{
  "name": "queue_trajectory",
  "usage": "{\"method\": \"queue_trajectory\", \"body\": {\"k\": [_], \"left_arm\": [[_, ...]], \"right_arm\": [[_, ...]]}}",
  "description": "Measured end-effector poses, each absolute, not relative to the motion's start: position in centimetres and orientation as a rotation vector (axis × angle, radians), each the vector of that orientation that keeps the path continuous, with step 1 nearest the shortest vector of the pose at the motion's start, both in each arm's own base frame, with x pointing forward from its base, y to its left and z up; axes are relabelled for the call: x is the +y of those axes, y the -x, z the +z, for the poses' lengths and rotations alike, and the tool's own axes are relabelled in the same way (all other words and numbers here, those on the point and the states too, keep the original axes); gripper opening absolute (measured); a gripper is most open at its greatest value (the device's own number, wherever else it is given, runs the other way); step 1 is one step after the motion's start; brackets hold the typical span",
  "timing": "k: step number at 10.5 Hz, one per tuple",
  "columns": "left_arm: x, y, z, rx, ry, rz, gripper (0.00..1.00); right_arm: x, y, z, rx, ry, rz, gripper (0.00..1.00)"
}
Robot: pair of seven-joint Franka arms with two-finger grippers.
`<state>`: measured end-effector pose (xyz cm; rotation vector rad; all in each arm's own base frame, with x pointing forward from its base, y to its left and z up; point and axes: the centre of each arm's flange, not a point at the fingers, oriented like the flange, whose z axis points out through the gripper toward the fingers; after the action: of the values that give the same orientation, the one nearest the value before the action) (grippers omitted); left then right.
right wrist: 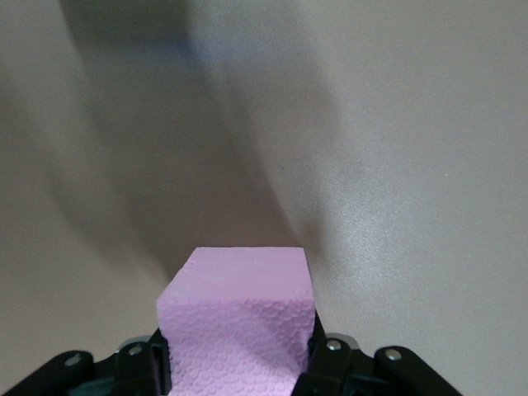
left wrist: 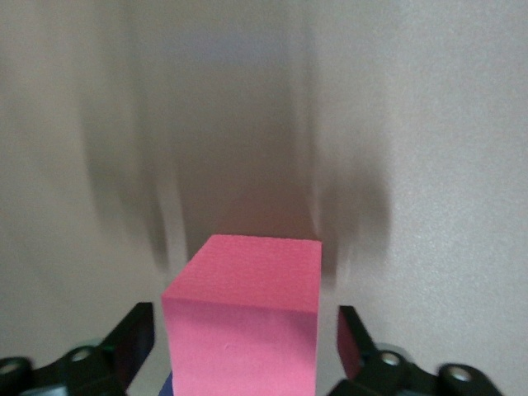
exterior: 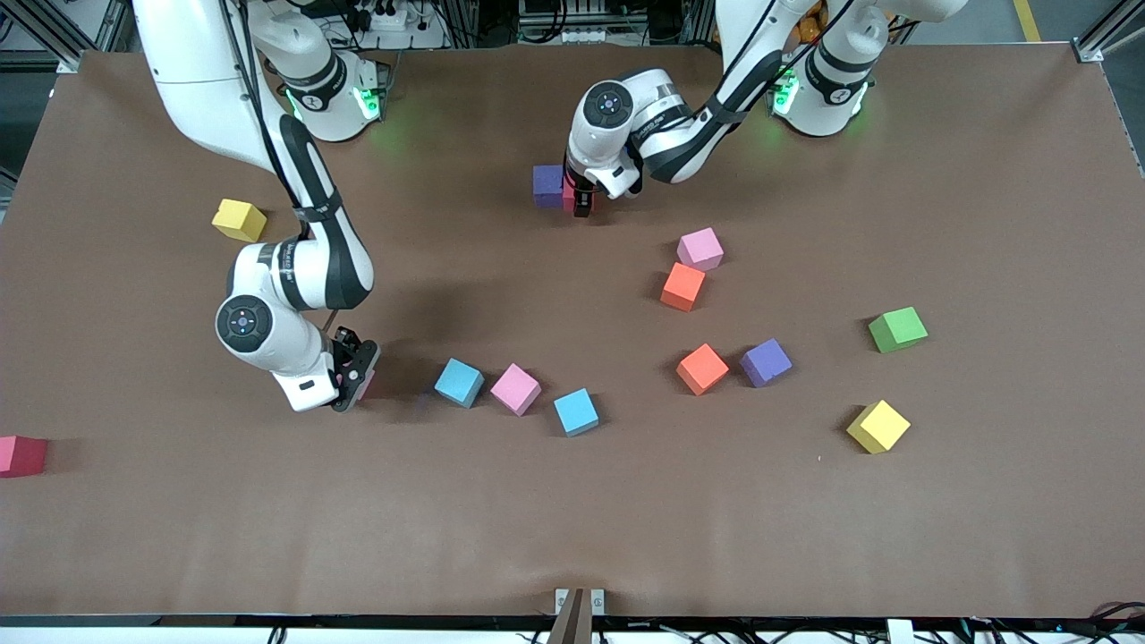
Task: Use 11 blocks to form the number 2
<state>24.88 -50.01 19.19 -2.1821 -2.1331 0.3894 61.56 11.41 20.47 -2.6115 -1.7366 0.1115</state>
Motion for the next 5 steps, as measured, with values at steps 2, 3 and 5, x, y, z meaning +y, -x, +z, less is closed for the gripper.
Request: {"method": "queue_trajectory", "body": {"k": [2, 3, 5], "left_arm": [[-50.2, -25.2, 19.6, -2.11, 2.168, 0.371, 1.0], [-50.3, -25.4, 20.0, -2.096, 2.16, 0.356, 1.0], [-50.4, -26.1, 21.5, -2.073, 2.149, 0.314, 1.0]], "right_arm": [[11.7, -61.7, 21.0, -1.733, 2.6, 0.126, 0.58], [11.8, -61.8, 21.5, -1.731, 2.595, 0.129, 0.58], [12.2, -61.8, 22.9, -1.729, 2.58, 0.127, 0.58]]}}
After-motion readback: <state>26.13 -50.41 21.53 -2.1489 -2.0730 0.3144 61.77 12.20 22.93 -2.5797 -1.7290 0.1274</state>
